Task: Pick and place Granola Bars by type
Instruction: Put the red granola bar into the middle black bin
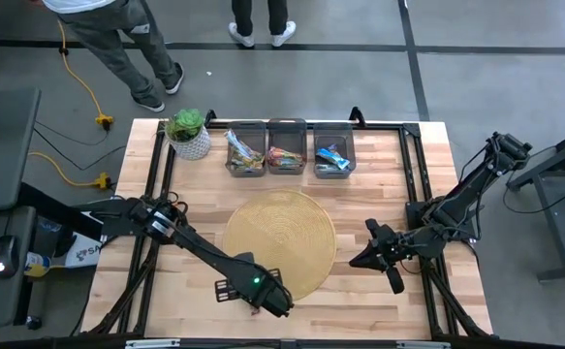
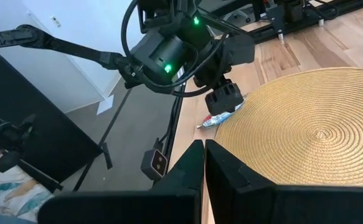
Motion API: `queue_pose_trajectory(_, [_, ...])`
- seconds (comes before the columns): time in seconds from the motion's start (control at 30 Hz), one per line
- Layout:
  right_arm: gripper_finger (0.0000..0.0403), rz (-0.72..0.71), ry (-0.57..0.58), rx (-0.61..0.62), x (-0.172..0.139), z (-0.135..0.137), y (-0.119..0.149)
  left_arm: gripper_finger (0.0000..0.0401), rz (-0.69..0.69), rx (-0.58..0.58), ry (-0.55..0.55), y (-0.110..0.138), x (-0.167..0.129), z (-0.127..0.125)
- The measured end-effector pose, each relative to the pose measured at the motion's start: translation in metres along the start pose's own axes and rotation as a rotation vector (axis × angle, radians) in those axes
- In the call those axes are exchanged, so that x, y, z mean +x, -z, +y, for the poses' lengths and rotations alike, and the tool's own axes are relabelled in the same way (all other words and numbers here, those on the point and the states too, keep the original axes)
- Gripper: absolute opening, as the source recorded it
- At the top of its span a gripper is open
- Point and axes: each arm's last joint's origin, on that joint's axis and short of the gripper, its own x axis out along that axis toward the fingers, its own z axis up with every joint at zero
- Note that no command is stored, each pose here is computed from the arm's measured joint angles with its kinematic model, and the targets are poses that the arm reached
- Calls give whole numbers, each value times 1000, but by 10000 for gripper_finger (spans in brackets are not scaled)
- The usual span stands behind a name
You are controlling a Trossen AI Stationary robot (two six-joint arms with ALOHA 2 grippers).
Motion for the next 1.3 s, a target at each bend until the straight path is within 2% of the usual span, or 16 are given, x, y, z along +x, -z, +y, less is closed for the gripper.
queue_pose_trajectory(0.17, [0, 2, -3, 0, 0, 0, 0, 252, -7, -3, -11, 0, 1, 1])
queue_pose_trajectory(0.33, [0, 3, -4, 0, 0, 0, 0, 252, 7, -6, -26, 0, 22, 2])
queue_pose_trajectory(0.43, [0, 3, -5, 5, 0, 0, 0, 252, 49, -7, 15, 3, 29, -2])
queue_pose_trajectory(0.8, [0, 6, -7, 11, 0, 0, 0, 249, 108, -6, 56, 5, 43, -3])
queue_pose_trajectory(0.9, [0, 6, -7, 11, 0, 0, 0, 232, 108, -6, 56, 5, 43, -3])
queue_pose_trajectory(1.3, [0, 5, -6, 11, 0, 0, 0, 115, 108, 4, 49, 5, 45, -3])
